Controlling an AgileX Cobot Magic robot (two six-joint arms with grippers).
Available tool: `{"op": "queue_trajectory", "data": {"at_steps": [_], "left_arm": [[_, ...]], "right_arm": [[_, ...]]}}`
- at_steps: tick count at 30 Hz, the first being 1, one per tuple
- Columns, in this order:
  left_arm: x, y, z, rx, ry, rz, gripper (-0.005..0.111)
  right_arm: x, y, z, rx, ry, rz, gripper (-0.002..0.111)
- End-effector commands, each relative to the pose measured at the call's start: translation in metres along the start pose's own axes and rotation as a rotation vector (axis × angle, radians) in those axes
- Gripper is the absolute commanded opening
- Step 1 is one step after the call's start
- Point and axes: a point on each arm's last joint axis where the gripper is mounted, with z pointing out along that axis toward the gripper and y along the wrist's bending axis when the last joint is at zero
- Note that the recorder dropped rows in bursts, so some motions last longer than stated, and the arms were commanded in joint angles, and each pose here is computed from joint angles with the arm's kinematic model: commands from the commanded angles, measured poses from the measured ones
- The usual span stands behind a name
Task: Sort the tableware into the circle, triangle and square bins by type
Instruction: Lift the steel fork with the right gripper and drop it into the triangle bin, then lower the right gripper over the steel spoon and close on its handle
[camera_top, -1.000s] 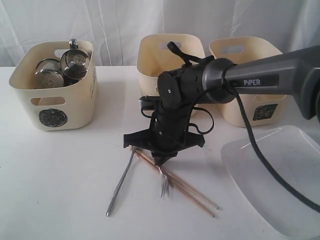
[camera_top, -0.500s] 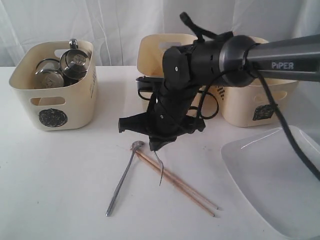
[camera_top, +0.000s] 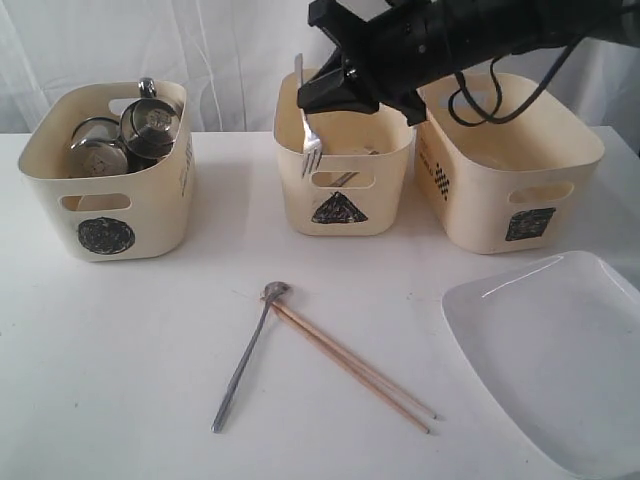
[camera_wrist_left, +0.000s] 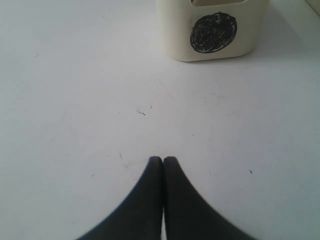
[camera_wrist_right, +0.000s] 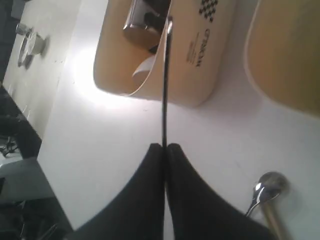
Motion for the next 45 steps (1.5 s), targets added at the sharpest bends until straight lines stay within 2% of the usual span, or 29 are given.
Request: {"op": "queue_trajectory", "data": {"at_steps": [1, 3, 5, 8, 11, 12, 16, 19, 22, 25, 28, 31, 37, 40, 42, 44, 45], "left_arm": [[0.001, 0.000, 0.000, 0.000, 0.001, -0.018, 0.000], [0.001, 0.000, 0.000, 0.000, 0.001, -0.018, 0.000], [0.001, 0.000, 0.000, 0.000, 0.001, -0.018, 0.000], [0.001, 0.000, 0.000, 0.000, 0.001, -0.018, 0.000], [0.001, 0.000, 0.000, 0.000, 0.001, -0.018, 0.000], [0.001, 0.000, 0.000, 0.000, 0.001, -0.018, 0.000], [0.001, 0.000, 0.000, 0.000, 0.001, -0.016, 0.000], [0.001, 0.000, 0.000, 0.000, 0.001, -0.016, 0.000], [0.001, 0.000, 0.000, 0.000, 0.001, -0.016, 0.000], [0.001, 0.000, 0.000, 0.000, 0.001, -0.016, 0.000], [0.001, 0.000, 0.000, 0.000, 0.001, -0.016, 0.000], [0.001, 0.000, 0.000, 0.000, 0.001, -0.016, 0.000], [0.001, 0.000, 0.000, 0.000, 0.001, -0.016, 0.000], [0.001, 0.000, 0.000, 0.000, 0.001, -0.016, 0.000], [0.001, 0.000, 0.000, 0.000, 0.001, -0.016, 0.000], [0.001, 0.000, 0.000, 0.000, 0.001, -0.016, 0.000], [0.001, 0.000, 0.000, 0.000, 0.001, -0.016, 0.000]], "right_arm": [[-0.015, -0.016, 0.001, 0.017, -0.139, -0.098, 0.000], [-0.029, -0.023, 0.002, 0.062, -0.295, -0.126, 0.000], [-0.041, -0.044, 0.011, 0.113, -0.445, -0.037, 0.000], [-0.042, -0.071, 0.031, 0.132, -0.501, -0.037, 0.000], [-0.034, -0.099, 0.052, 0.195, -0.462, -0.113, 0.000], [-0.033, -0.102, 0.053, 0.213, -0.459, -0.128, 0.003], [-0.031, -0.106, 0.055, 0.244, -0.440, -0.189, 0.026], [-0.032, -0.102, 0.053, 0.231, -0.432, -0.209, 0.037], [-0.033, -0.086, 0.047, 0.157, -0.421, -0.240, 0.038], [-0.031, -0.055, 0.034, 0.036, -0.366, -0.341, 0.037], [-0.020, -0.020, 0.016, -0.053, -0.225, -0.492, 0.024], [-0.002, -0.003, 0.008, -0.033, -0.041, -0.563, 0.000], [0.056, 0.003, 0.036, 0.177, 0.364, -0.498, 0.000], [0.104, 0.014, 0.064, 0.341, 0.530, -0.445, 0.000], [0.126, 0.022, 0.077, 0.526, 0.553, -0.507, 0.000], [0.140, 0.035, 0.089, 0.695, 0.489, -0.587, 0.000], [0.143, 0.040, 0.092, 0.739, 0.441, -0.599, 0.000]]}}
